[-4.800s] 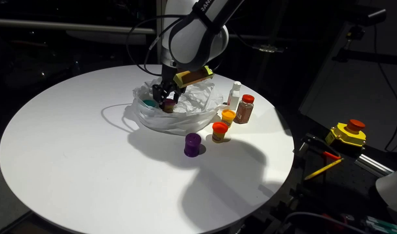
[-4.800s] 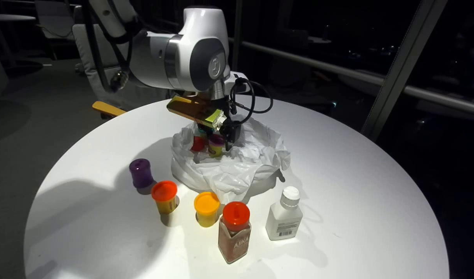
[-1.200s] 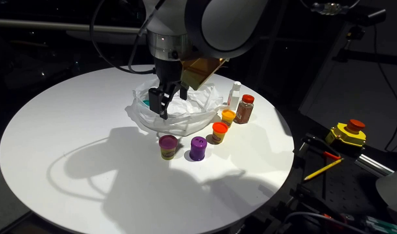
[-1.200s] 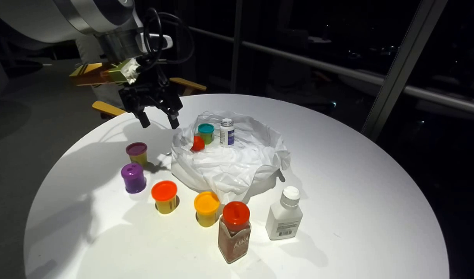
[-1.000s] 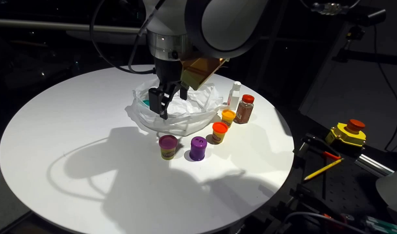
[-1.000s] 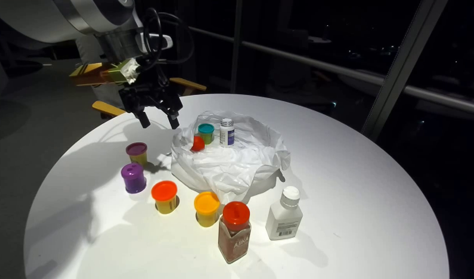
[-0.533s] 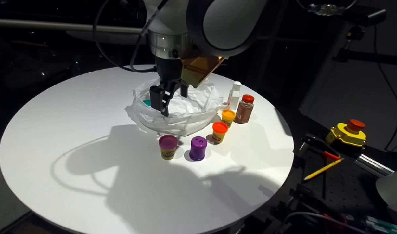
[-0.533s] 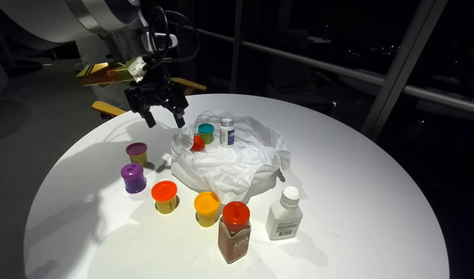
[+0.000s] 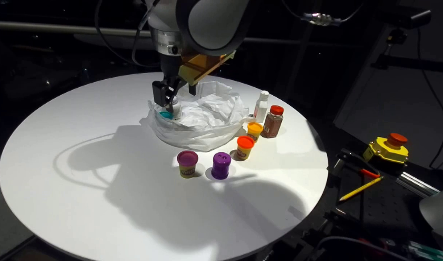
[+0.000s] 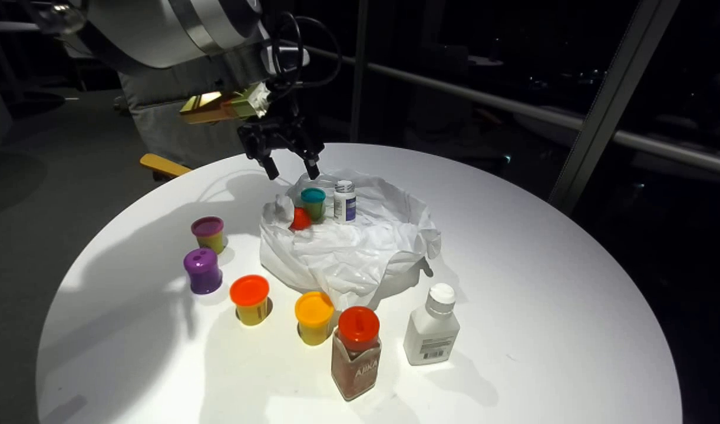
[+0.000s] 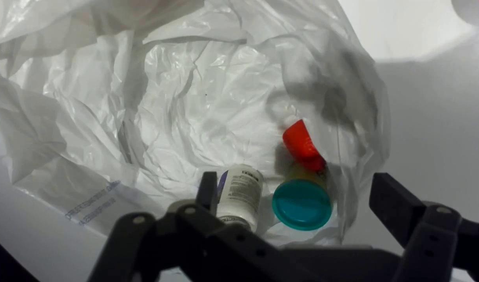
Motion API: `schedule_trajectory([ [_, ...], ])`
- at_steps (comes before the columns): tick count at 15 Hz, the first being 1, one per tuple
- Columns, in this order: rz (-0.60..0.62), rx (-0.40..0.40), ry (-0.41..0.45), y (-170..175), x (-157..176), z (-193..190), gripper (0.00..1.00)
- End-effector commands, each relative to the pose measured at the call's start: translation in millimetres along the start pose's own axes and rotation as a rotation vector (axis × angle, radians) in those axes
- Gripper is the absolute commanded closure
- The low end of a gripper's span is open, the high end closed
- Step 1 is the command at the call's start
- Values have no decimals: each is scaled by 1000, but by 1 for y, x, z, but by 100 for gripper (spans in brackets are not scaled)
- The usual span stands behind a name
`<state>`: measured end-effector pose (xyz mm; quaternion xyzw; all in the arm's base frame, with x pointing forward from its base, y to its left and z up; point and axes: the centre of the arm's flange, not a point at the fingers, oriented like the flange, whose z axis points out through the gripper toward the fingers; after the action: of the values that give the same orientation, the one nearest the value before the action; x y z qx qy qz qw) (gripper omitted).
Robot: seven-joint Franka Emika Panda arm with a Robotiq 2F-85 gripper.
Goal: Pick up the bottles and containers from the plastic bag and put them on the table.
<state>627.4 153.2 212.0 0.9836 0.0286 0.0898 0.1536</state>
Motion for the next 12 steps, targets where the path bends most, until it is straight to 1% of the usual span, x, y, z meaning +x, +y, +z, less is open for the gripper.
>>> schedule_trajectory([
  [1, 69, -14, -5, 4, 40, 28, 0],
  [3, 109, -18, 1, 11, 47, 36, 0],
  [6, 149, 5, 20, 19, 54, 34, 0],
  [9, 160, 20, 35, 21, 59, 23, 0],
  [12, 169, 14, 32, 21, 64, 24, 0],
])
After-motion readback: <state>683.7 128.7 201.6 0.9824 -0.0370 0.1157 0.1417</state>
